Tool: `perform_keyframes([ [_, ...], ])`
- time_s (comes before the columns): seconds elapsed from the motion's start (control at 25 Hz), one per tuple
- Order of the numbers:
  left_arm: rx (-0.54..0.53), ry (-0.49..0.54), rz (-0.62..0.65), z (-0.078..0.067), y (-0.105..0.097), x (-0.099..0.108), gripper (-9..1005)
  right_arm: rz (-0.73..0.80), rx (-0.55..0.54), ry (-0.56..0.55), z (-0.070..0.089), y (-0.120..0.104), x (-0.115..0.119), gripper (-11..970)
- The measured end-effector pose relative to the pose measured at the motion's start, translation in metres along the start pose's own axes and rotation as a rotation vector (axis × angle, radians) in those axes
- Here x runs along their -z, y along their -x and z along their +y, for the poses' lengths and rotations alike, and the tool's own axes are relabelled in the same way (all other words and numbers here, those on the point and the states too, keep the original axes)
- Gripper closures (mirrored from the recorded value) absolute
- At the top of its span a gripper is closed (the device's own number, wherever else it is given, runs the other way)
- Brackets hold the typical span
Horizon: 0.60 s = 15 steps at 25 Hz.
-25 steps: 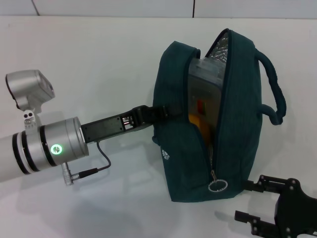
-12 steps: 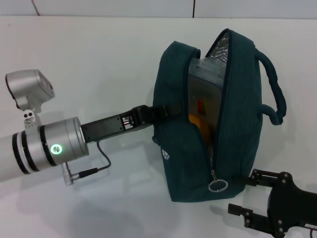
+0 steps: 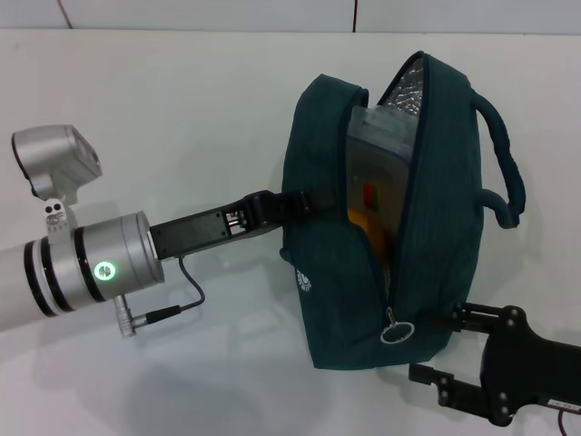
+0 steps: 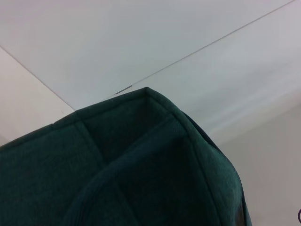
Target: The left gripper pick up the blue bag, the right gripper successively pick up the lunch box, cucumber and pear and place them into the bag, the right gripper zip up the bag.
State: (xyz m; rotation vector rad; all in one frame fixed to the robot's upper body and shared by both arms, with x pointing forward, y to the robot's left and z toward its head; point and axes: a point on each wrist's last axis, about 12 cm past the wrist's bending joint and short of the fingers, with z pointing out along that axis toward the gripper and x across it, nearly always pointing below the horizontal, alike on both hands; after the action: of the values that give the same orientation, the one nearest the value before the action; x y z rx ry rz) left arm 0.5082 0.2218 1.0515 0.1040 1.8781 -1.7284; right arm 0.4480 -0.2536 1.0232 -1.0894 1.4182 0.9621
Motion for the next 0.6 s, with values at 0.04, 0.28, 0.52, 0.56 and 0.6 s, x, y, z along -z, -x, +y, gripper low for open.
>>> perform_keyframes([
  [0.04, 0.000, 0.000, 0.000, 0.000, 0.000, 0.000, 948, 0.001, -0.001, -0.001, 0.000, 0.000, 0.000, 412],
  [0.28, -0.001, -0.001, 0.001, 0.000, 0.000, 0.000, 948, 0.013, -0.007, 0.028, 0.002, -0.001, -0.005, 411],
  [0.52, 0.001, 0.000, -0.001, 0.000, 0.000, 0.000, 948, 0.012, -0.017, 0.042, 0.005, -0.002, -0.012, 411],
  [0.56, 0.002, 0.001, -0.001, 0.000, -0.001, 0.001, 948, 0.011, -0.018, 0.041, 0.005, -0.002, -0.013, 411],
  [0.6, 0.002, 0.001, -0.002, 0.000, -0.001, 0.001, 948, 0.010, -0.018, 0.038, 0.005, -0.002, -0.013, 411],
])
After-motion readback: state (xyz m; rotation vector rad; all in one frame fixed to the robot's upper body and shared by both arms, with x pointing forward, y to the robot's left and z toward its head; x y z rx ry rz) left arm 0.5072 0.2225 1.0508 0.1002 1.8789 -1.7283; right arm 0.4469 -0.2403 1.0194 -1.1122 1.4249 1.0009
